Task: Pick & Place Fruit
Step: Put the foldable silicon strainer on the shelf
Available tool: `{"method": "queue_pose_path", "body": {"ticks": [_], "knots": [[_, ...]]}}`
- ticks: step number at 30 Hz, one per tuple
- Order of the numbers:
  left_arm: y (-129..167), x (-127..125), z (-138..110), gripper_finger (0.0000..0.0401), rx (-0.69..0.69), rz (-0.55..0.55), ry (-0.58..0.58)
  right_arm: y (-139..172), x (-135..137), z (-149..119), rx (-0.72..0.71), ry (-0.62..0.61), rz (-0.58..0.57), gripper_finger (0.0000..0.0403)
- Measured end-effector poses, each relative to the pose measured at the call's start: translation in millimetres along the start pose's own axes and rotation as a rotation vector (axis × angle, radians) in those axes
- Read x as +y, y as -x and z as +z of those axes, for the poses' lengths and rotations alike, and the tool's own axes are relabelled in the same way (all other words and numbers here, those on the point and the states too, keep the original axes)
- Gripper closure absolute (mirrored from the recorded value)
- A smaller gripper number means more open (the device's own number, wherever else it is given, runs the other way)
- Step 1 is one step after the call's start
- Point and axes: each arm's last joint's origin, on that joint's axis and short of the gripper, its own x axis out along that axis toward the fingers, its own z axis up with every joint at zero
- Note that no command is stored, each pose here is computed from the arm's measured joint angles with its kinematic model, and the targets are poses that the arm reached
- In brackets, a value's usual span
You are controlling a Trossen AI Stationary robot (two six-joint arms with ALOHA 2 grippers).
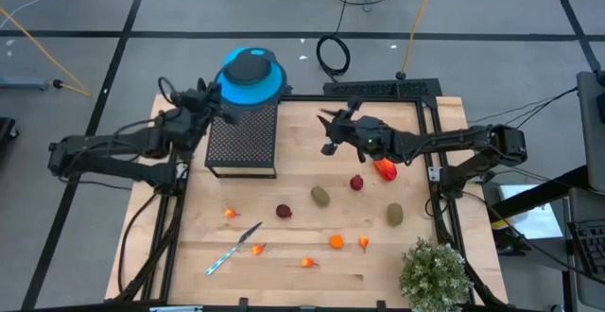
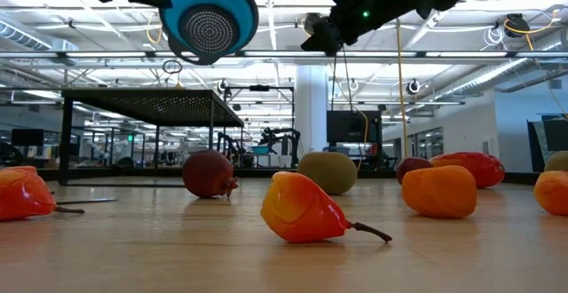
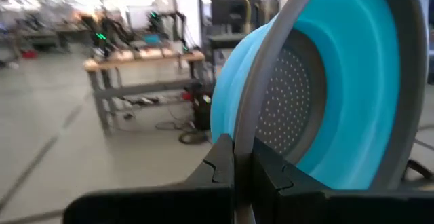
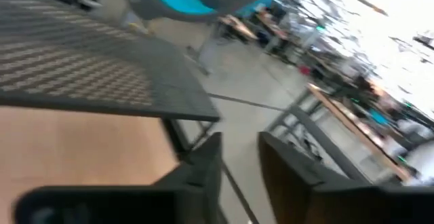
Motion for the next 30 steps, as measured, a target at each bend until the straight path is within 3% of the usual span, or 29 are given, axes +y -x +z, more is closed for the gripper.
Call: {"method": "queue_pose_path", "body": {"ticks": [4, 15, 24, 30], "knots": [[-7, 8, -3, 0.0396, 0.069, -0.036, 0.029, 2, 8, 0, -0.037, 0.017, 0.140, 0.0395], [-33, 38, 1, 0.0396, 0.321, -0.165, 0.152, 8, 24, -8, -0.023, 0.054, 0.418, 0.0402], [-47, 67, -4, 0.0396, 0.508, -0.263, 0.269, 19, 18, -7, 0.024, 0.024, 0.465, 0.0402], [-57, 85, -5, 0.0396, 0.571, -0.353, 0.386, 45, 13, -11, -0.037, 0.005, 0.462, 0.0402]]}}
